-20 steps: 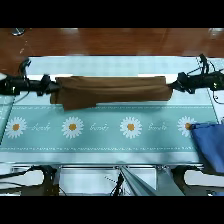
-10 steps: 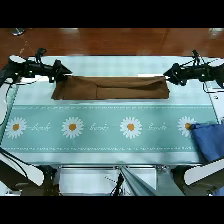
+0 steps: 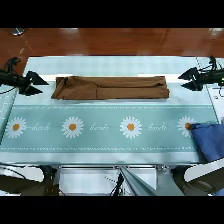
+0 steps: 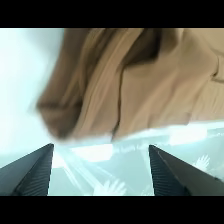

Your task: Fold the shirts.

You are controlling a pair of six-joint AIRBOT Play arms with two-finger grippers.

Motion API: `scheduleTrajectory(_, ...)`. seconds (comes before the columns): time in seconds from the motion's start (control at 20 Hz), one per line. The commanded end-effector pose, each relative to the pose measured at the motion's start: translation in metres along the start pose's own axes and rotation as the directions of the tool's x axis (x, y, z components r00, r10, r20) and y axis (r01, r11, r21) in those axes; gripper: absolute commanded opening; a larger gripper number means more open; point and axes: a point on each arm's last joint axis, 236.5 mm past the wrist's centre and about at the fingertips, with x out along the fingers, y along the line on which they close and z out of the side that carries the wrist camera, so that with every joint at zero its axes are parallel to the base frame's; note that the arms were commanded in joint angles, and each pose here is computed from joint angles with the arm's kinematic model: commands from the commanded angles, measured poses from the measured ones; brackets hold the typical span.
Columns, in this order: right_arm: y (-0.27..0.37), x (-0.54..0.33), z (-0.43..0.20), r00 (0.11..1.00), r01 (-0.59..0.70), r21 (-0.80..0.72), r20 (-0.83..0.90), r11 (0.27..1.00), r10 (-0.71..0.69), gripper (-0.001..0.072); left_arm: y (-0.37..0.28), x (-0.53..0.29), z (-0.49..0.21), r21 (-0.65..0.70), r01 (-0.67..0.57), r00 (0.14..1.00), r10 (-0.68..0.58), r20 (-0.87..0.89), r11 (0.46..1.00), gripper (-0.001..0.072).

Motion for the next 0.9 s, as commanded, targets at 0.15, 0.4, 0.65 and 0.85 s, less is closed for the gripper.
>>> scheduleTrajectory(0.15, -0.01, 0.044, -0.013, 0.998, 0.011, 0.035, -0.065, 0.999, -0.008, 0.0628, -0.076, -0.033, -0.033, 0.256, 0.093, 0.927, -0.177, 0.332, 0.962, 0.0702)
scheduleTrajectory(0.4, 0.021, 0.097, -0.038, 0.988, -0.035, 0.016, -0.152, 0.999, 0.037, 0.0627, -0.133, -0.006, -0.073, 0.364, 0.186, 0.926, -0.287, 0.246, 0.913, 0.0702)
scheduleTrajectory(0.65, 0.062, 0.101, -0.054, 0.973, -0.083, -0.07, -0.22, 0.994, 0.065, 0.0022, -0.162, 0.03, -0.092, 0.412, 0.215, 0.939, -0.303, 0.161, 0.886, 0.0517)
scheduleTrajectory(0.85, 0.077, 0.042, -0.057, 0.982, 0.019, -0.215, -0.182, 0.976, -0.059, 0.0021, -0.177, 0.048, -0.108, 0.439, 0.236, 0.946, -0.309, 0.102, 0.867, 0.0025)
